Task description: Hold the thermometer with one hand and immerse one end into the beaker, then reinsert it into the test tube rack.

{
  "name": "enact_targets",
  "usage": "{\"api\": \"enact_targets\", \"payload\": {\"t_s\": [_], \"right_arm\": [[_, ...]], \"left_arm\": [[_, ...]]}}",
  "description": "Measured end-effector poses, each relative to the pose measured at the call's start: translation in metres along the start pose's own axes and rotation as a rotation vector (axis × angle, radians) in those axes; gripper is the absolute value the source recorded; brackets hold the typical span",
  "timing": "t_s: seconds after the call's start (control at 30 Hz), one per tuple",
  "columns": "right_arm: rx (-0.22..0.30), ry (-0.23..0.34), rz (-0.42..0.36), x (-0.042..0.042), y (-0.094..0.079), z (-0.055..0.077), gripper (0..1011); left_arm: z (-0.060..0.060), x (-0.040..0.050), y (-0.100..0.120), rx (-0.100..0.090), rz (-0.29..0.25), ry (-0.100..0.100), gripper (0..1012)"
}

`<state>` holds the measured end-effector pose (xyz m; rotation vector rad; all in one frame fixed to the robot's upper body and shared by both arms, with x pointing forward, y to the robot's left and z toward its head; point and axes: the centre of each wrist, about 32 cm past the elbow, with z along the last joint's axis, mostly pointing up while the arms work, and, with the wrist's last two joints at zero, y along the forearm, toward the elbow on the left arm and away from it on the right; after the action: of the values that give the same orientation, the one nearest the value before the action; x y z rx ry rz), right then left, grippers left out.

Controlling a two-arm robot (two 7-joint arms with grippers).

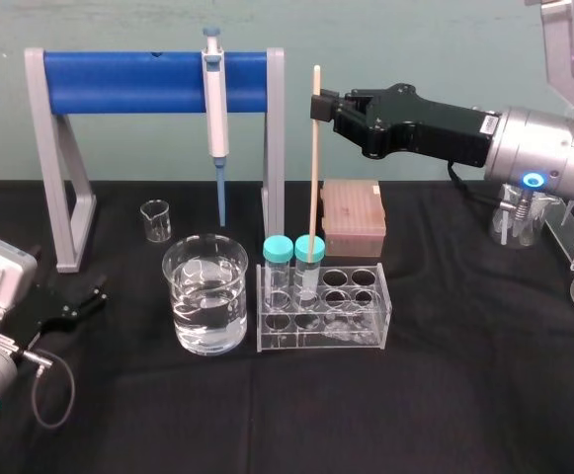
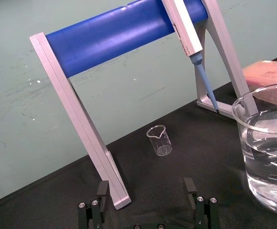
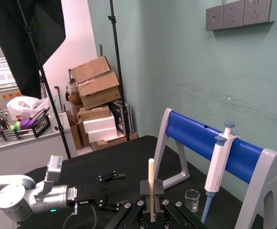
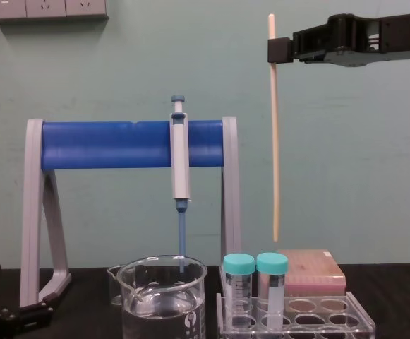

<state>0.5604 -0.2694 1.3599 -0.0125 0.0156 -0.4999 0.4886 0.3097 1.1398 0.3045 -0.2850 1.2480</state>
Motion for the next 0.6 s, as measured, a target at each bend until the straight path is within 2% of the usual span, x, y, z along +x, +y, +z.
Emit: {"api": "enact_targets", "payload": {"t_s": [0.27, 0.6], "right_arm": [[0.008, -0.001, 0.001, -0.0013, 0.004, 0.0, 55], [0.046, -0.021, 0.0, -0.0065, 0.031, -0.005, 55]], "left_arm": [[0.0, 0.0, 0.0, 0.0, 0.0, 0.0, 1004], [0.0, 0.0, 0.0, 0.0, 0.0, 0.0, 1004]]}}
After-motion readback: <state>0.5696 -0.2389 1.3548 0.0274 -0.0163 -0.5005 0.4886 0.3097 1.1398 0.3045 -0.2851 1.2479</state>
